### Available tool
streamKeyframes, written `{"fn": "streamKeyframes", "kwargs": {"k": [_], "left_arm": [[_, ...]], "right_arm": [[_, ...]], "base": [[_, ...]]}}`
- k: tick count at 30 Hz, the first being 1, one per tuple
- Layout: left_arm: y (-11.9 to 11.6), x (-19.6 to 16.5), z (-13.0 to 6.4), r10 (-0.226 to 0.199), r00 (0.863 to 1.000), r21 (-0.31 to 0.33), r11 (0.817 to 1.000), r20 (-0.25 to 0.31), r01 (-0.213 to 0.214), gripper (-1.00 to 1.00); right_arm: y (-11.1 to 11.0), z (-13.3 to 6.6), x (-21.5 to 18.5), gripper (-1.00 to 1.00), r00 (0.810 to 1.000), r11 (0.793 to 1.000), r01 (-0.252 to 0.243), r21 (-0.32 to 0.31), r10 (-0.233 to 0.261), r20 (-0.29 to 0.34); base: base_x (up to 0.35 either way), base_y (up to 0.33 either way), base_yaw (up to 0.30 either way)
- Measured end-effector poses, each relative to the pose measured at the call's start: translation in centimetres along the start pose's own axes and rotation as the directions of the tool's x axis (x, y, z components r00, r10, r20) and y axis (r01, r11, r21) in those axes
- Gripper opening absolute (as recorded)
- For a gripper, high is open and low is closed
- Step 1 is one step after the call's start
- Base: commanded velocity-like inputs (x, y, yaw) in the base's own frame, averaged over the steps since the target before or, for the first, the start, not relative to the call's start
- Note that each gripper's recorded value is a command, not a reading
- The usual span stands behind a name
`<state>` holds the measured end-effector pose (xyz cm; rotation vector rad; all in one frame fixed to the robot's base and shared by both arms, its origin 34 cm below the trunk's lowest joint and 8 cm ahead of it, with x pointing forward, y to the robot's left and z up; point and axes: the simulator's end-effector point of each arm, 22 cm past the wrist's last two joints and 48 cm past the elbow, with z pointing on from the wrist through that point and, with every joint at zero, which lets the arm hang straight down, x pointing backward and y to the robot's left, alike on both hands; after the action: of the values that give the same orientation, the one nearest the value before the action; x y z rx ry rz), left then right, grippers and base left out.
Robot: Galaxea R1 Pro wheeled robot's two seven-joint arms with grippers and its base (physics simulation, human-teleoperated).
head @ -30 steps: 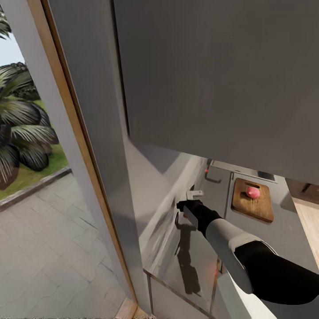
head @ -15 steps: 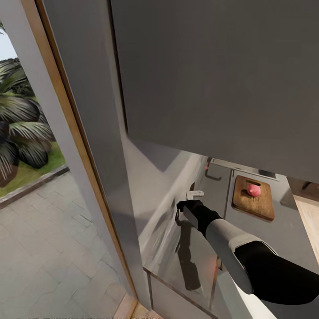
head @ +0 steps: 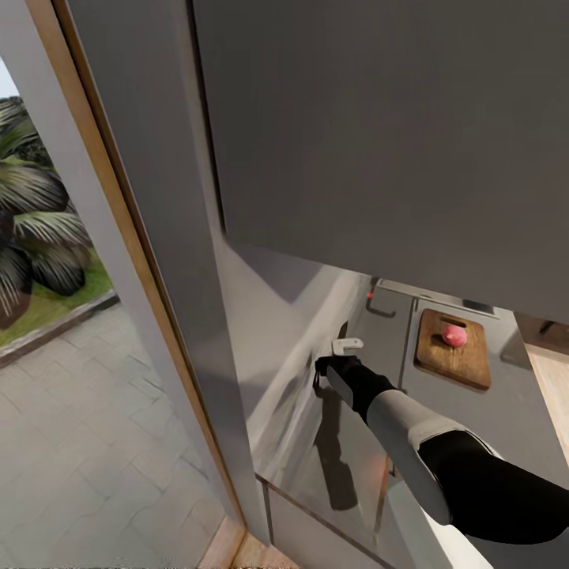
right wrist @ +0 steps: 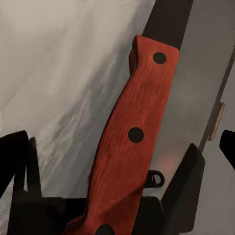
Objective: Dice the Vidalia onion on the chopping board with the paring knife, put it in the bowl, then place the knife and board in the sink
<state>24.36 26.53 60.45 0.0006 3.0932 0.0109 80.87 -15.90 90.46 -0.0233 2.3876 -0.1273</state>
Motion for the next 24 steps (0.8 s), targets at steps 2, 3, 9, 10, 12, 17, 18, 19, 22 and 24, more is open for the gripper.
{"fn": "streamKeyframes", "kwargs": {"k": [2, 3, 9, 10, 12, 17, 18, 19, 22, 24], "left_arm": [[0.00, 0.12, 0.03, 0.000, 1.000, 0.000, 1.000, -0.003, 0.000, 1.00], [0.00, 0.17, 0.05, 0.000, 1.000, 0.000, 1.000, -0.004, 0.000, 1.00], [0.00, 0.33, 0.09, 0.000, 1.000, 0.000, 1.000, -0.008, 0.000, 1.00], [0.00, 0.33, 0.10, 0.000, 1.000, 0.000, 1.000, -0.008, 0.000, 1.00], [0.00, 0.34, 0.10, 0.000, 1.000, 0.000, 1.000, -0.008, 0.000, 1.00], [0.00, 0.34, 0.10, 0.000, 1.000, 0.000, 1.000, -0.008, 0.000, 1.00], [0.00, 0.34, 0.10, 0.000, 1.000, 0.000, 1.000, -0.008, 0.000, 1.00], [0.00, 0.34, 0.10, -0.001, 1.000, 0.000, 1.000, -0.008, 0.001, 1.00], [0.00, 0.34, 0.10, -0.001, 1.000, 0.000, 1.000, -0.009, 0.001, 1.00], [0.02, 0.34, 0.10, -0.001, 1.000, 0.000, 1.000, -0.009, 0.001, 1.00]], "right_arm": [[0.21, 0.08, -0.06, 1.00, 1.000, 1.000, 0.002, -0.008, -0.002, 0.002], [0.47, 0.13, -0.08, 1.00, 1.000, 1.000, 0.005, -0.019, -0.005, 0.004], [0.72, 0.23, -0.15, -1.00, 1.000, 1.000, 0.003, -0.029, -0.003, 0.006], [0.85, 0.26, -0.12, -1.00, 1.000, 0.999, -0.004, -0.035, 0.004, 0.005], [0.85, 0.28, -0.13, -1.00, 1.000, 0.999, -0.007, -0.035, 0.007, 0.009], [0.76, 0.38, -0.19, -1.00, 1.000, 0.999, -0.012, -0.033, 0.013, 0.024], [0.76, 0.39, -0.19, -1.00, 1.000, 0.999, -0.012, -0.033, 0.013, 0.024], [0.75, 0.39, -0.19, -1.00, 1.000, 0.999, -0.012, -0.033, 0.013, 0.025], [0.75, 0.40, -0.20, -1.00, 1.000, 0.999, -0.012, -0.032, 0.012, 0.026], [0.75, 0.40, -0.21, -1.00, 1.000, 0.999, -0.012, -0.032, 0.012, 0.026]], "base": [[0.000, 0.000, 0.000], [0.000, 0.000, 0.000], [0.000, 0.000, 0.000], [0.000, 0.000, 0.000], [0.000, 0.000, 0.000], [0.000, 0.000, 0.000], [0.000, 0.000, 0.000], [0.000, 0.000, 0.000], [0.000, 0.000, 0.000], [0.000, 0.000, 0.000]]}}
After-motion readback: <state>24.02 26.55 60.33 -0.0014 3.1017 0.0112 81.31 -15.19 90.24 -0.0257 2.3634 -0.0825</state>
